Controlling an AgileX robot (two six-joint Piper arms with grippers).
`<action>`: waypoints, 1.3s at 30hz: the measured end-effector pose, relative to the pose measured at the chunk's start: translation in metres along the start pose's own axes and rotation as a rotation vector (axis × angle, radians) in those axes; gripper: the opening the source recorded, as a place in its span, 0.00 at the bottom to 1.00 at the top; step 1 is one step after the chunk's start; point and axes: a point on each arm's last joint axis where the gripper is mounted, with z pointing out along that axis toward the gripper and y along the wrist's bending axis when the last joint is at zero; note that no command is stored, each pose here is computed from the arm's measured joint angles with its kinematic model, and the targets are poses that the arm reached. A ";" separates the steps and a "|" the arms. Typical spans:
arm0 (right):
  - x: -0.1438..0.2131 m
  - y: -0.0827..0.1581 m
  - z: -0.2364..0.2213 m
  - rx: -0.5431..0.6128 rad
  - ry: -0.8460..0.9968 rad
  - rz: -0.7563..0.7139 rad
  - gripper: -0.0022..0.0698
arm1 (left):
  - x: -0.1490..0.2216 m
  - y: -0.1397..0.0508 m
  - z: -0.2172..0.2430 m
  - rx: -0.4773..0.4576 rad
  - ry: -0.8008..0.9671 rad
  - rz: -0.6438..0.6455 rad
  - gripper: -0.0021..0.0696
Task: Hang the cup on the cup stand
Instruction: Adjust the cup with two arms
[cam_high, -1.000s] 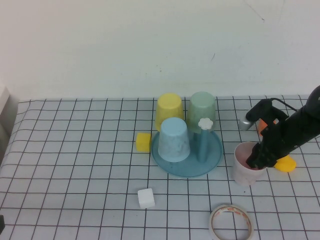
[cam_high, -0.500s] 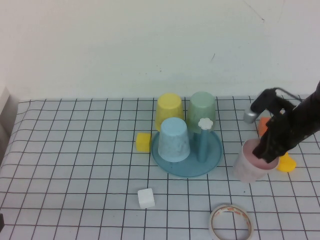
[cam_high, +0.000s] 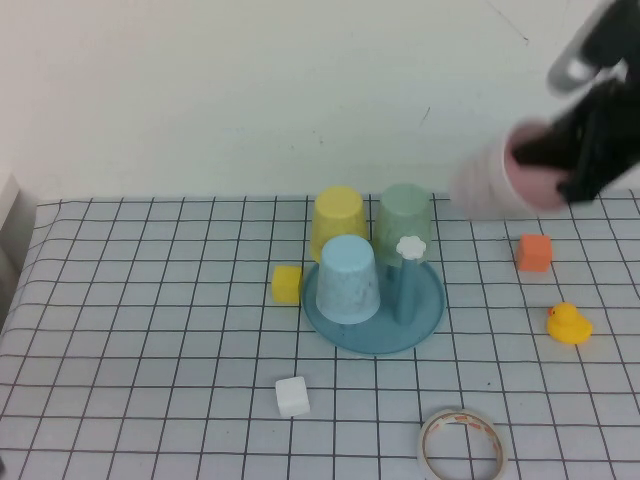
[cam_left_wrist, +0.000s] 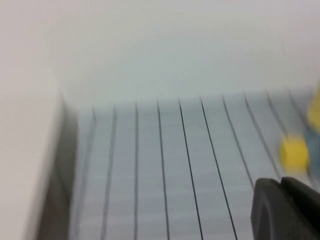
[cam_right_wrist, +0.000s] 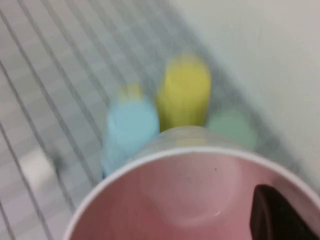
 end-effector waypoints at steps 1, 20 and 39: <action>-0.008 0.003 -0.008 0.002 -0.057 -0.010 0.07 | -0.006 0.001 0.000 -0.007 -0.070 0.001 0.03; -0.086 0.074 -0.082 -0.345 -0.815 -0.200 0.07 | -0.058 -0.046 -0.039 0.531 -0.785 0.134 0.03; -0.129 0.207 -0.051 -0.353 -0.867 -0.507 0.07 | -0.052 -0.045 -0.033 0.927 -0.118 -1.361 0.98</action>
